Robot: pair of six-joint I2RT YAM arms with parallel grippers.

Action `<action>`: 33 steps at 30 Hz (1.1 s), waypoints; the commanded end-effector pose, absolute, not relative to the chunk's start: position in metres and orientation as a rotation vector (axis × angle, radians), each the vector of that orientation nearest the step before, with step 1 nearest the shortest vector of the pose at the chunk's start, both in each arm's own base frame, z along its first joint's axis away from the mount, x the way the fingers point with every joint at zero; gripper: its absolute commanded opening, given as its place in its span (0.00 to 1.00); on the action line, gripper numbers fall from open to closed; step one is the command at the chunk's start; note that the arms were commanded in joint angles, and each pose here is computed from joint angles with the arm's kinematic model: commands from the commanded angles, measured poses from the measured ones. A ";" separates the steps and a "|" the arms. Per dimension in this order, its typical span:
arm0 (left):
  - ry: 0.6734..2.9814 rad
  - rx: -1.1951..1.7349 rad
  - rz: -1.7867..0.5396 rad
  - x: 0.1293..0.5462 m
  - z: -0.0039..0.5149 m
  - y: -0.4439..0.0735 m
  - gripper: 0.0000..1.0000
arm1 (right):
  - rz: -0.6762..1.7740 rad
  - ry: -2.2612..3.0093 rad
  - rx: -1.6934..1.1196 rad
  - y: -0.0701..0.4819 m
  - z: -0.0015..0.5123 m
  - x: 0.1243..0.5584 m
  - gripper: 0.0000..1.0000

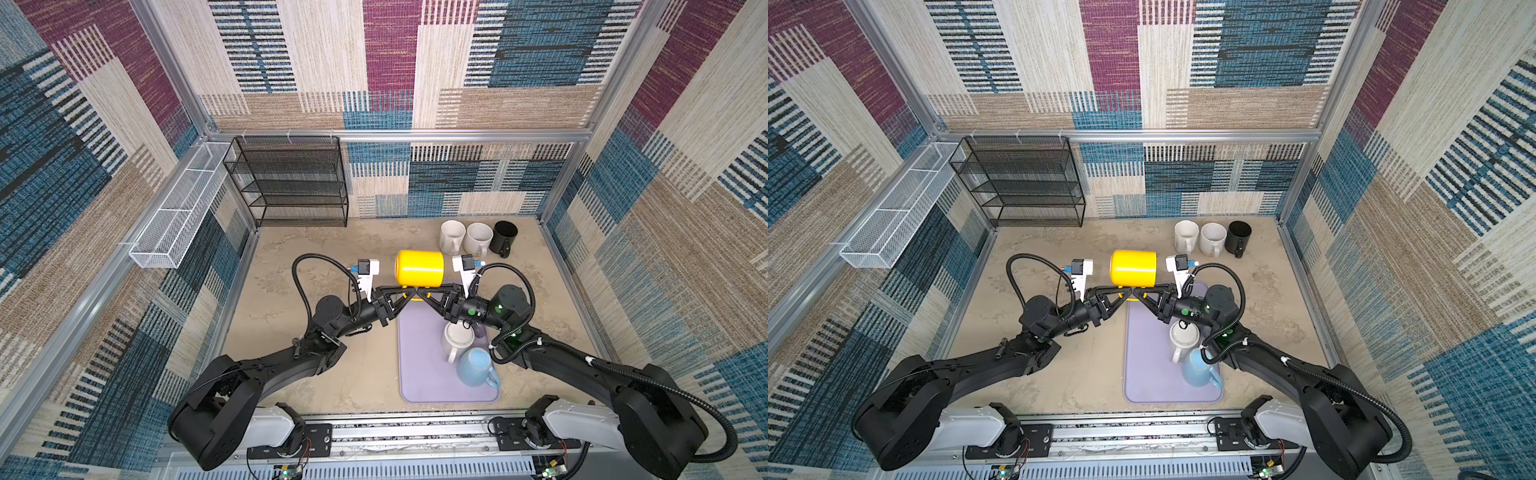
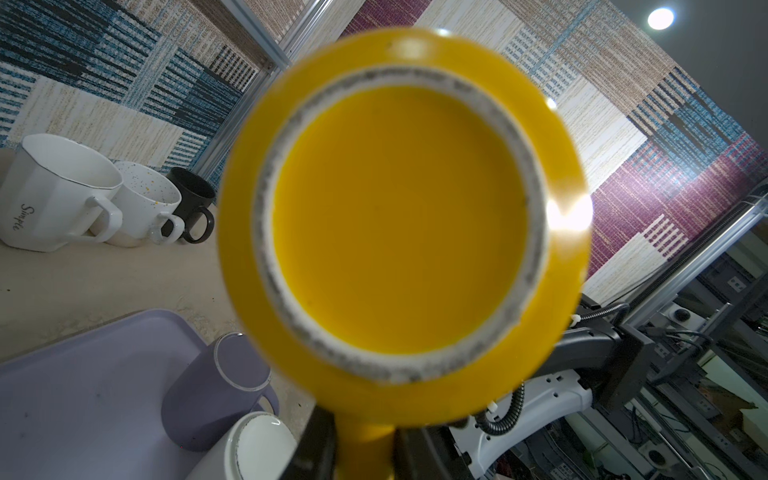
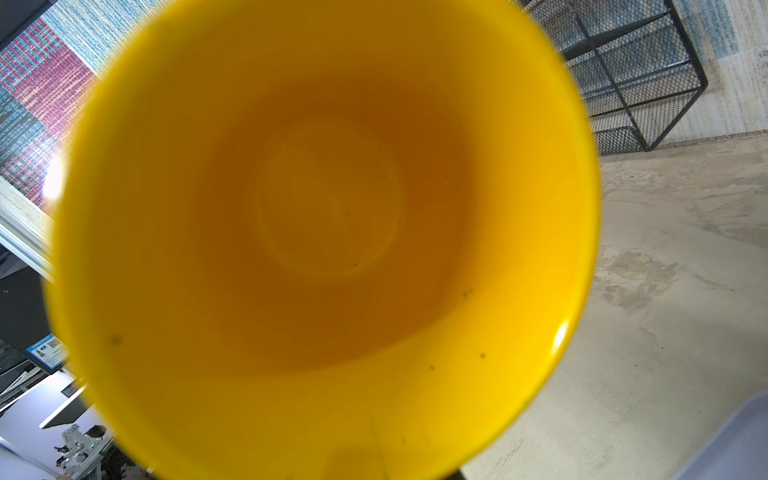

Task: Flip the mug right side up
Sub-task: 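Close the right gripper on the yellow mug rim while the left gripper holds the handle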

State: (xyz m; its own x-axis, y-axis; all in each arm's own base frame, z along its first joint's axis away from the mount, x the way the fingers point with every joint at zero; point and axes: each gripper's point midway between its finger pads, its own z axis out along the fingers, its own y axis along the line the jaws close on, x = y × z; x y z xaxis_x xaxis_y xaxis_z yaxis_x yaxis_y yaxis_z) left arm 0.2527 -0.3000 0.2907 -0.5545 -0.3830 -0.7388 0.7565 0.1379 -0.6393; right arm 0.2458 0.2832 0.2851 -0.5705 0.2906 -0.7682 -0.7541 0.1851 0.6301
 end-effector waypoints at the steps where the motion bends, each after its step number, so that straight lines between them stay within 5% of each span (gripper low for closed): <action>1: 1.477 0.377 -1.563 0.254 0.298 -0.296 0.22 | 1.522 1.551 -0.485 0.282 0.293 0.241 0.00; 9: 1.486 0.373 -1.544 0.254 0.297 -0.293 0.25 | 1.511 1.554 -0.477 0.280 0.293 0.241 0.00; 14: 1.484 0.388 -1.548 0.253 0.297 -0.294 0.07 | 1.515 1.548 -0.477 0.280 0.295 0.240 0.00; 19: 1.486 0.405 -1.562 0.252 0.297 -0.297 0.00 | 1.531 1.534 -0.477 0.281 0.300 0.239 0.00; 25: 1.477 0.440 -1.593 0.247 0.298 -0.300 0.00 | 1.538 1.517 -0.480 0.280 0.305 0.238 0.19; 33: 1.458 0.453 -1.626 0.245 0.300 -0.303 0.00 | 1.544 1.507 -0.485 0.282 0.310 0.239 0.27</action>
State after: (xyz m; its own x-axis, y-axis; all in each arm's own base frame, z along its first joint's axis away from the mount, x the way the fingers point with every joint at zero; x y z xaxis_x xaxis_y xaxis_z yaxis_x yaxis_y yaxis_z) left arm 0.2530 -0.3014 0.2865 -0.5632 -0.3578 -0.7448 0.7591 0.1322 -0.6375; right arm 0.2456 0.2812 0.2845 -0.5749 0.2937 -0.7637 -0.7438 0.2014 0.6373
